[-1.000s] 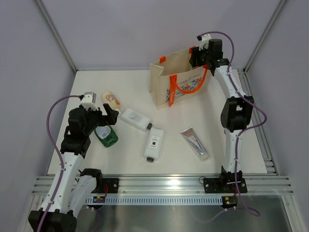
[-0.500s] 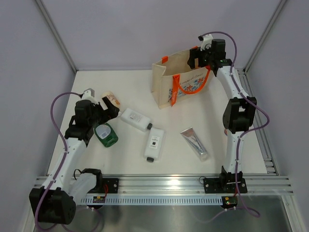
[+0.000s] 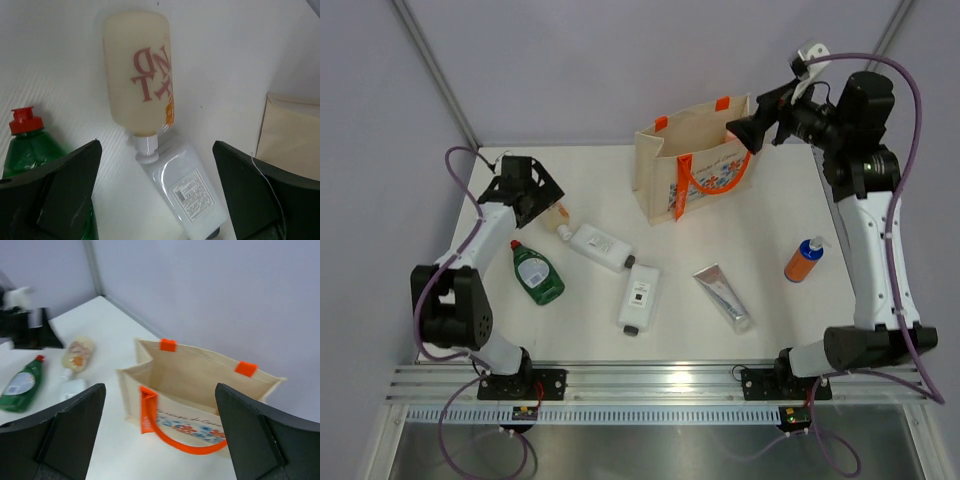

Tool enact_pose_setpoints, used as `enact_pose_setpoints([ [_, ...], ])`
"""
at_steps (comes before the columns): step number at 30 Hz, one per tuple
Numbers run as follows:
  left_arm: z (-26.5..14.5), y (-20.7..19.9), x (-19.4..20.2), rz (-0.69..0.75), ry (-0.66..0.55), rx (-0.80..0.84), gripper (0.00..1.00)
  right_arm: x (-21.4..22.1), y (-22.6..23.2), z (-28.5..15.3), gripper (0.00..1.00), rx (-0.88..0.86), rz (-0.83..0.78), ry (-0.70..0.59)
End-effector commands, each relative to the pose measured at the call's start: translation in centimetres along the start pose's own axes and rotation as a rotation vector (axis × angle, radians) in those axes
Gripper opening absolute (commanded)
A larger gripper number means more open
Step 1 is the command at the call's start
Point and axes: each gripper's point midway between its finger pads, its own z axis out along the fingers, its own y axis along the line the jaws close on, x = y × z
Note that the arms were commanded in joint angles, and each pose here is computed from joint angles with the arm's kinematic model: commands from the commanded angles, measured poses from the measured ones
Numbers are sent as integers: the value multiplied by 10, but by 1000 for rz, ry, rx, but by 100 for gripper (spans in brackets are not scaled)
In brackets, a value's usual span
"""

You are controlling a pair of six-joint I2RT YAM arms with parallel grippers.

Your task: Place the personal care products into the canvas bag

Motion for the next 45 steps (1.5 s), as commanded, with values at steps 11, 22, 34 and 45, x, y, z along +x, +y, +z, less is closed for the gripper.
enact_pose_setpoints([
  [11,85,11,11,111,129,-158,99,155,97,-51,100,-252,207,184],
  [22,136,20,26,141,248,-201,86,161,104,-60,99,-287,224,164],
  [34,41,-76,-38,303,8,187,0,155,92,-75,100,-254,219,124],
  [45,-192,-274,-60,706,-515,842,0,144,82,-89,100,-207,212,82],
])
